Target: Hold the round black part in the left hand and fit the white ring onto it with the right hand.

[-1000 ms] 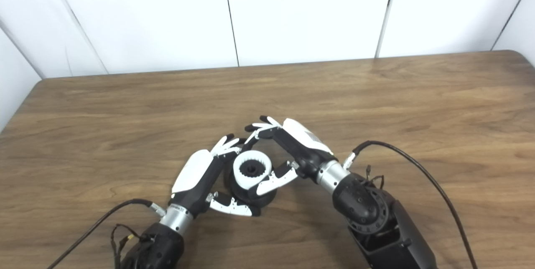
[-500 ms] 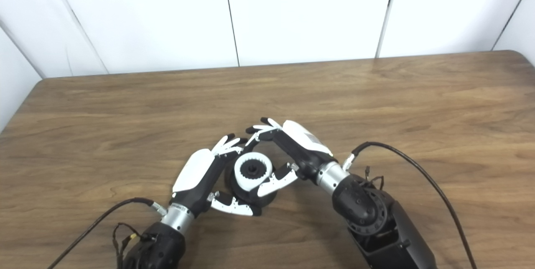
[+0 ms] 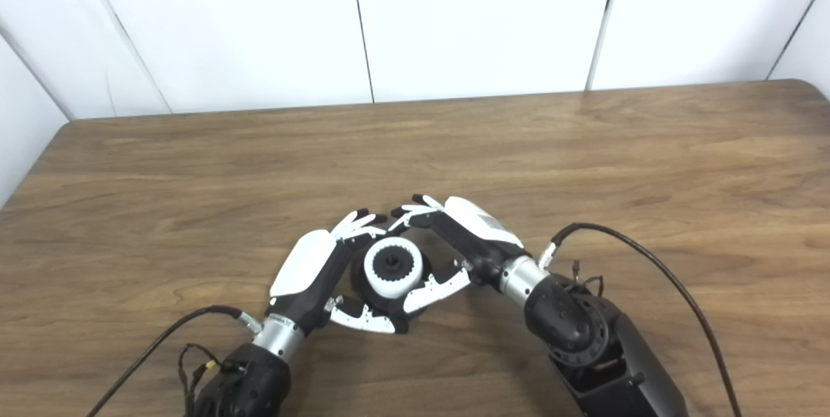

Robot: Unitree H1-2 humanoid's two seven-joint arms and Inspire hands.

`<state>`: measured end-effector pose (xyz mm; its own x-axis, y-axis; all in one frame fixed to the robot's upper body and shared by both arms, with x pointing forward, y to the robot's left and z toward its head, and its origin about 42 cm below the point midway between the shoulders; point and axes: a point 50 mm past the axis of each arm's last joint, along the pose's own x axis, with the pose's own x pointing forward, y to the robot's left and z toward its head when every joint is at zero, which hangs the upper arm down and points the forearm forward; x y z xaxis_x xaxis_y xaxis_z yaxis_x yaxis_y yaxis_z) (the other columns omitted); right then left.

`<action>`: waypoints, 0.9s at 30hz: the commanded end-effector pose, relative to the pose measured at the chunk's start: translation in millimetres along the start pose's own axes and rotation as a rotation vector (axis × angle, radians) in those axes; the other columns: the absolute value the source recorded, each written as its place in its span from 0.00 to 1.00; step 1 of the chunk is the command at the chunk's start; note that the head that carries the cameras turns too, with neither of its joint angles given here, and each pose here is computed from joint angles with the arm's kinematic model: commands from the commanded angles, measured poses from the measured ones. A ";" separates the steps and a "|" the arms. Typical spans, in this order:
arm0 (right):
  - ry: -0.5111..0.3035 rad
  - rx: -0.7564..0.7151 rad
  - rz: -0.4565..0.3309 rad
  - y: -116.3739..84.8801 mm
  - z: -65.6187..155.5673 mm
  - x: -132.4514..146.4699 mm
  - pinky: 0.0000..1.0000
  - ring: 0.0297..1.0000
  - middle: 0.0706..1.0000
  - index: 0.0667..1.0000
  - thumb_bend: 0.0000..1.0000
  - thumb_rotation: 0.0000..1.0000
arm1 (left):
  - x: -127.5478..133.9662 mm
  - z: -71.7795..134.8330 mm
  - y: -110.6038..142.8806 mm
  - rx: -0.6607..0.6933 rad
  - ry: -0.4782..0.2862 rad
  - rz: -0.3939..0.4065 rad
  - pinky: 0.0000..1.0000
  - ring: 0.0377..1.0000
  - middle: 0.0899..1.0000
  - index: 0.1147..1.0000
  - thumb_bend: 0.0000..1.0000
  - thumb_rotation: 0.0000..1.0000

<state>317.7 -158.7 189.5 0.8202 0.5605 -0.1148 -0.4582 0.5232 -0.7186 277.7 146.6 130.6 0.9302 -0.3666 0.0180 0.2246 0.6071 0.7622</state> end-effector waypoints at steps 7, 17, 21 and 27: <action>-0.021 0.006 -0.044 -18.2 7.6 2.8 0.90 1.00 0.90 0.67 1.00 0.36 | -1.5 -4.1 4.0 0.007 0.023 -0.016 0.86 0.98 0.90 0.71 1.00 0.24; -0.008 0.044 -0.082 -39.5 -1.2 -3.2 0.93 1.00 0.94 0.79 1.00 0.37 | -9.7 -12.6 36.0 -0.074 0.078 -0.060 0.92 0.99 0.92 0.82 1.00 0.28; -0.001 0.025 -0.096 -46.2 -7.5 -6.4 0.91 0.99 0.94 0.82 1.00 0.37 | -15.6 -19.1 52.5 -0.101 0.094 -0.067 0.92 0.99 0.93 0.85 1.00 0.26; 0.036 0.015 -0.113 -55.8 -17.2 -14.3 0.92 1.00 0.95 0.85 1.00 0.38 | -27.8 -30.1 78.0 -0.134 0.131 -0.052 0.92 0.99 0.94 0.88 1.00 0.29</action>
<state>330.1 -203.9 199.5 0.8709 0.4746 -0.1274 -0.4206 0.5859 -0.6927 277.8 212.0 160.2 0.9342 -0.3323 -0.1293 0.3332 0.6844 0.6485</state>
